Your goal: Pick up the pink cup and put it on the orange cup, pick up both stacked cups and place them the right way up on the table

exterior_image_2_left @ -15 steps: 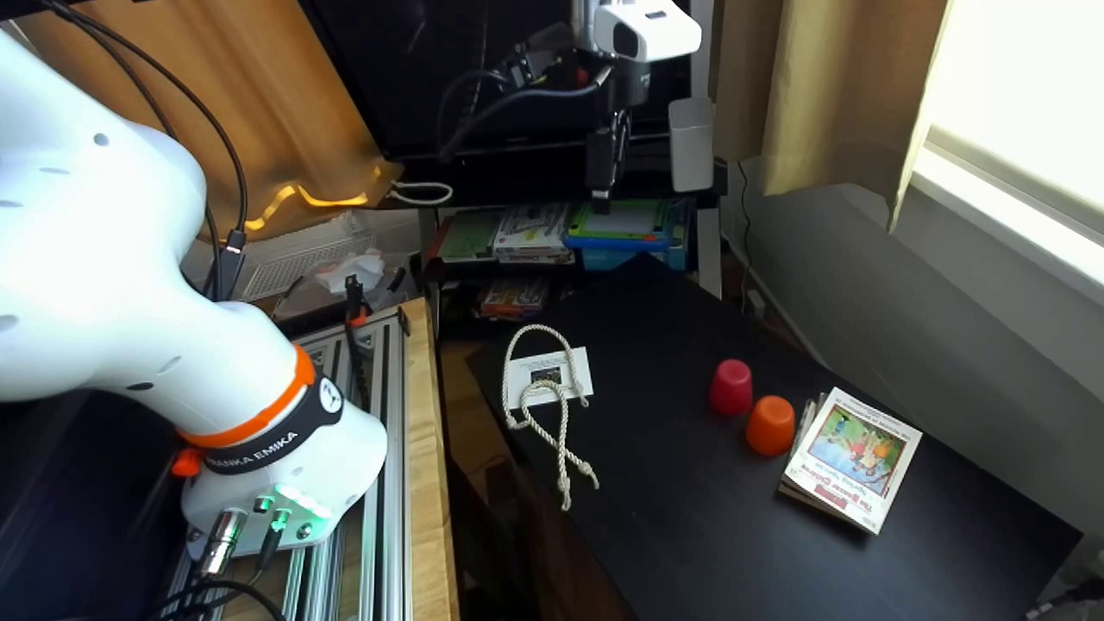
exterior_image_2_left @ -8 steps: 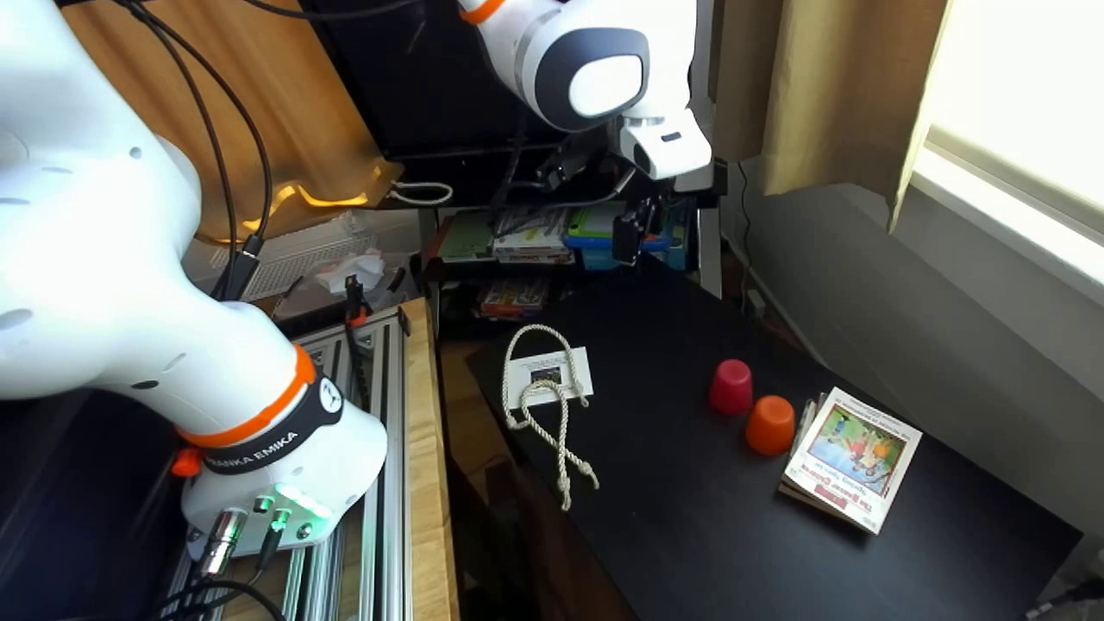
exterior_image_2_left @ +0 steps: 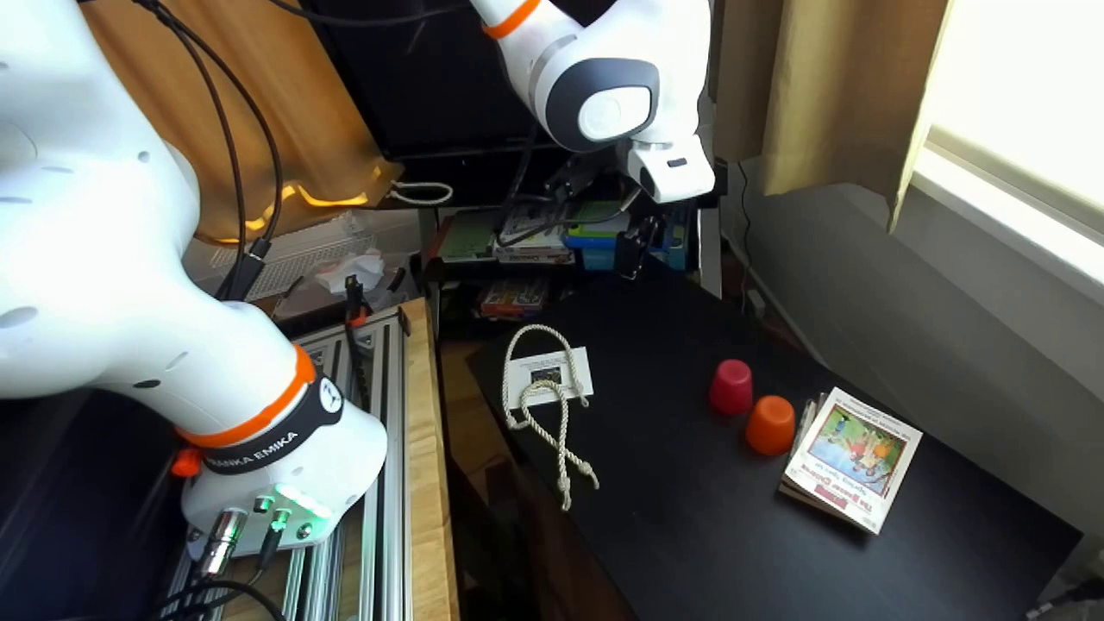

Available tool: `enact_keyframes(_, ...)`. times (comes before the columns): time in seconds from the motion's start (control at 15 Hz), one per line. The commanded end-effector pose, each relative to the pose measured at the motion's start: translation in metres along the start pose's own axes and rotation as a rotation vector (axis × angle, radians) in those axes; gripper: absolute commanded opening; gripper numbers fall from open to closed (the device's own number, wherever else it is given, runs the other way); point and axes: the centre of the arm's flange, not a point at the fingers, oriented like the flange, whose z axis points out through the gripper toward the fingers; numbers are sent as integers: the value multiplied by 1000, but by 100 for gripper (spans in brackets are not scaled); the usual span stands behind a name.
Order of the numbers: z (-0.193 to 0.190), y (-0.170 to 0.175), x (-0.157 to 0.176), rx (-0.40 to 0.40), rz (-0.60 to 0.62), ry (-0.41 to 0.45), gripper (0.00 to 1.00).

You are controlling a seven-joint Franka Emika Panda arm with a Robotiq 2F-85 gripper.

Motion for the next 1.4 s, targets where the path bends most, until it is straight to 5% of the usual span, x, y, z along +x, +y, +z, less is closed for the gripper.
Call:
enact_keyframes(0.0,41,-7,40,-51,104,18,100)
enact_keyframes(0.27,88,-11,84,-31,130,80,100)
enact_keyframes(0.8,186,-37,119,62,164,54,100)
enact_keyframes(1.33,228,-60,140,91,133,49,100)
